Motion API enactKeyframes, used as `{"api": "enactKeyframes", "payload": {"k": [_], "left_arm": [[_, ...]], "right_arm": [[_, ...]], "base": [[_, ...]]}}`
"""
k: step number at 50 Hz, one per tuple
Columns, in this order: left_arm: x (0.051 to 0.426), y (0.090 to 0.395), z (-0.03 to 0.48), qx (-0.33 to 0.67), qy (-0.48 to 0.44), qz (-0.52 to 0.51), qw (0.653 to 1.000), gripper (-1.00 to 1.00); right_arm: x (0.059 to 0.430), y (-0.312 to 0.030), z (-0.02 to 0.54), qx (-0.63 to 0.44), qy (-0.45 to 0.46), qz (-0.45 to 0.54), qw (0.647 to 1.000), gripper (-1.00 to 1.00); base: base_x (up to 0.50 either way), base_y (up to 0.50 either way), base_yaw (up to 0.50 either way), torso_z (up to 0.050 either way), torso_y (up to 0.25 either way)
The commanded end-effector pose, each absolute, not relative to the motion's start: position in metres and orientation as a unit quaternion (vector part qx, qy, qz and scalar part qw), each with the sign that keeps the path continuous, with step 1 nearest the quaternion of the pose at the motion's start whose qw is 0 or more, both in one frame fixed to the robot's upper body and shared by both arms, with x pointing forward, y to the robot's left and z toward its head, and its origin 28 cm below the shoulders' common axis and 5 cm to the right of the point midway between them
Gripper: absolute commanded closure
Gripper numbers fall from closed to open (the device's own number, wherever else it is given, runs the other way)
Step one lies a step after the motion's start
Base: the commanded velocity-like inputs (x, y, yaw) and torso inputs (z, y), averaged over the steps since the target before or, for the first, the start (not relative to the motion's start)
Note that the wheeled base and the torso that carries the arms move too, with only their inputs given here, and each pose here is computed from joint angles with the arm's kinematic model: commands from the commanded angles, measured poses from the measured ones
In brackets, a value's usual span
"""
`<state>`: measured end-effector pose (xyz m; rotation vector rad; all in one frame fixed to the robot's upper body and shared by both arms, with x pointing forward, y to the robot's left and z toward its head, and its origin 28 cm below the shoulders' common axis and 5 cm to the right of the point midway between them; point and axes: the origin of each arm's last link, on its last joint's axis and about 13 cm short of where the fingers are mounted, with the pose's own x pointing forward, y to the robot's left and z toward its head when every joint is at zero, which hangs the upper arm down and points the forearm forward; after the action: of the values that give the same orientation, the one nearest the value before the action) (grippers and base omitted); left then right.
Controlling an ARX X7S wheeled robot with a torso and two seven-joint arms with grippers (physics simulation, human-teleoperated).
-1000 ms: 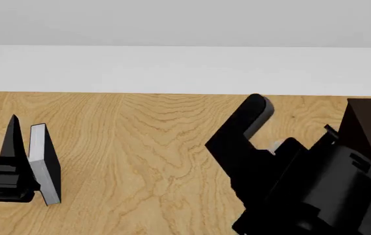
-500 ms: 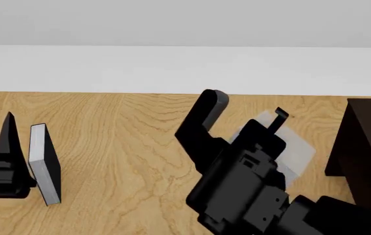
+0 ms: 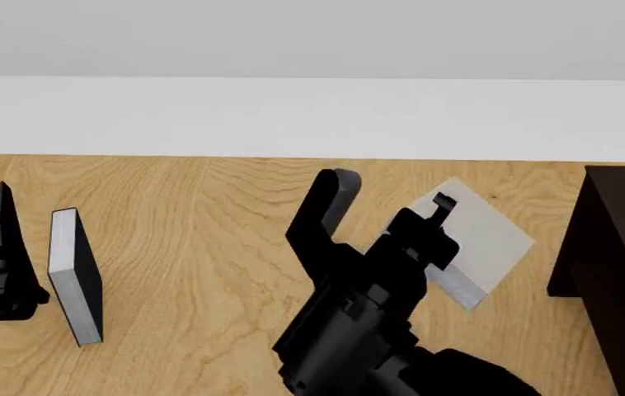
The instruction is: Pick up the book on the right and place it on the cabinet shelf.
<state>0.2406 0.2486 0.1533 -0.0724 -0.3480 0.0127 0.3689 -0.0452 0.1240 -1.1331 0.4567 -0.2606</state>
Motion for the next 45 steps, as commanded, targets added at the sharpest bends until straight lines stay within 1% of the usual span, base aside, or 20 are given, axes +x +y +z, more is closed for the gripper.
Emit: {"api": "enactKeyframes", "payload": {"k": [1, 3, 4, 9, 11, 16, 17, 19, 22, 26, 33, 38, 45], "left_arm": [[0.249, 0.251, 0.147, -0.043, -0.159, 0.009, 0.986, -1.0], [0.249, 0.252, 0.144, -0.039, -0.155, 0.014, 0.987, -1.0], [0.248, 0.253, 0.143, -0.038, -0.154, 0.016, 0.987, -1.0], [0.243, 0.258, 0.14, -0.033, -0.149, 0.03, 0.988, -1.0], [0.24, 0.26, 0.138, -0.03, -0.147, 0.039, 0.988, -1.0], [0.235, 0.266, 0.136, -0.029, -0.144, 0.055, 0.988, -1.0], [0.235, 0.267, 0.136, -0.028, -0.144, 0.057, 0.988, -1.0], [0.234, 0.267, 0.135, -0.026, -0.143, 0.059, 0.988, -1.0], [0.235, 0.267, 0.135, -0.025, -0.143, 0.059, 0.988, -1.0], [0.236, 0.266, 0.134, -0.024, -0.142, 0.058, 0.988, -1.0], [0.238, 0.267, 0.133, -0.024, -0.14, 0.059, 0.988, -1.0], [0.239, 0.266, 0.132, -0.023, -0.137, 0.058, 0.989, -1.0], [0.239, 0.266, 0.131, -0.022, -0.137, 0.057, 0.989, -1.0]], "right_arm": [[0.372, -0.055, 0.113, -0.586, 0.176, -0.175, 0.771, 1.0], [0.371, -0.056, 0.109, -0.587, 0.178, -0.172, 0.771, 1.0], [0.37, -0.057, 0.108, -0.594, 0.177, -0.179, 0.764, 1.0], [0.369, -0.058, 0.106, -0.603, 0.174, -0.181, 0.757, 1.0], [0.369, -0.06, 0.104, -0.614, 0.168, -0.182, 0.75, 1.0], [0.368, -0.061, 0.097, -0.61, 0.164, -0.178, 0.754, 1.0], [0.368, -0.061, 0.095, -0.604, 0.163, -0.173, 0.761, 1.0], [0.368, -0.062, 0.094, -0.609, 0.16, -0.176, 0.757, 1.0], [0.366, -0.066, 0.092, -0.632, 0.154, -0.187, 0.736, 1.0], [0.366, -0.066, 0.089, -0.628, 0.149, -0.184, 0.741, 1.0], [0.365, -0.069, 0.085, -0.638, 0.144, -0.188, 0.732, 1.0], [0.365, -0.07, 0.084, -0.638, 0.151, -0.183, 0.732, 1.0], [0.362, -0.072, 0.079, -0.649, 0.16, -0.173, 0.723, 1.0]], "base": [[0.0, 0.0, 0.0, 0.0, 0.0], [0.0, 0.0, 0.0, 0.005, 0.0], [0.0, 0.0, 0.0, 0.0, 0.0], [0.0, 0.0, 0.0, 0.0, 0.002], [0.0, 0.0, 0.0, 0.0, 0.0], [0.0, 0.0, 0.0, 0.0, 0.002], [0.0, 0.0, 0.0, 0.0, 0.0], [0.0, 0.0, 0.0, 0.0, 0.005], [0.0, 0.0, 0.0, 0.0, 0.0], [0.0, 0.0, 0.0, 0.0, 0.003], [0.0, 0.0, 0.0, 0.0, 0.001], [0.0, 0.0, 0.0, 0.002, 0.0], [0.0, 0.0, 0.0, 0.0, 0.001]]}}
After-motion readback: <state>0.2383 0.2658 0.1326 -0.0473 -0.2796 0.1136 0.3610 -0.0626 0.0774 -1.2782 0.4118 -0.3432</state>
